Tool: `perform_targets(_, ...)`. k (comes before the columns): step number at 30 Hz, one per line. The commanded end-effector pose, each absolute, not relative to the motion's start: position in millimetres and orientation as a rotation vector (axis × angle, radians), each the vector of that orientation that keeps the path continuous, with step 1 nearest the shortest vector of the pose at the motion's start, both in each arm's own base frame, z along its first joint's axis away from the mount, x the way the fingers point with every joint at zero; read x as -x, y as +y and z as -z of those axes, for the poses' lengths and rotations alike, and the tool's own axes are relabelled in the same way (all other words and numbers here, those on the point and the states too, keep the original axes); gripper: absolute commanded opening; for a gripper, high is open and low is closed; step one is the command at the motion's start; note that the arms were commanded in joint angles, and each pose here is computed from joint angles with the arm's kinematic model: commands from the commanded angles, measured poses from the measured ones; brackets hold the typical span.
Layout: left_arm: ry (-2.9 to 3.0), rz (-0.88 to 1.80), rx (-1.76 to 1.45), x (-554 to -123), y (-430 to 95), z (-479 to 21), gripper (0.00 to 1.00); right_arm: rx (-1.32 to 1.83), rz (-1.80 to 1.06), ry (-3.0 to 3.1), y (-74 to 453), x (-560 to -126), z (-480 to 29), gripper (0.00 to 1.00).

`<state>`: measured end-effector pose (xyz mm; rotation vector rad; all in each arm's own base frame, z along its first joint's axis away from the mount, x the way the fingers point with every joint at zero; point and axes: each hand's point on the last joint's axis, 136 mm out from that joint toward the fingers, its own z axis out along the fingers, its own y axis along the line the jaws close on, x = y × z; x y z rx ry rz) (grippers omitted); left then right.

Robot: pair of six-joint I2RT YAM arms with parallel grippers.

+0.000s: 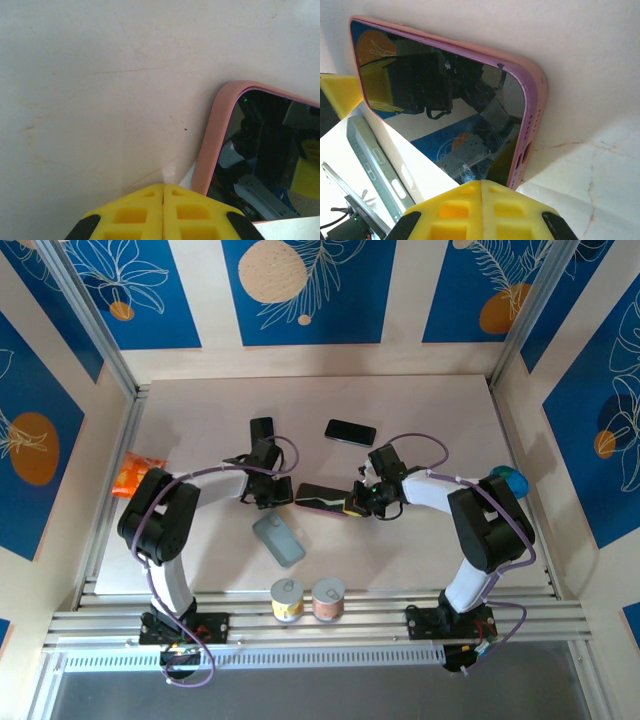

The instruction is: Put the phone into the phone case

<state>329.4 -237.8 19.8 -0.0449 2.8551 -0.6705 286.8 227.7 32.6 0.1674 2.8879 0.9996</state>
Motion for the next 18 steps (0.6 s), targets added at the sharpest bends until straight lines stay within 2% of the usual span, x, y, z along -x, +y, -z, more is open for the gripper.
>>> perform_targets(1,2.892,0.737,-0.014,-317,-262,-9,0.08,-0.189,-0.974,2.939,230,-281,-17,0.0)
perform_targets(6,2.888,0.727,-0.025,-316,-261,-12,0.07,-0.183,-0.976,2.924,230,-282,-24,0.0)
perform_targets(18,2.8,0.697,-0.05,-329,-255,-50,0.07,-0.085,-0.963,2.82,231,-293,-78,0.0)
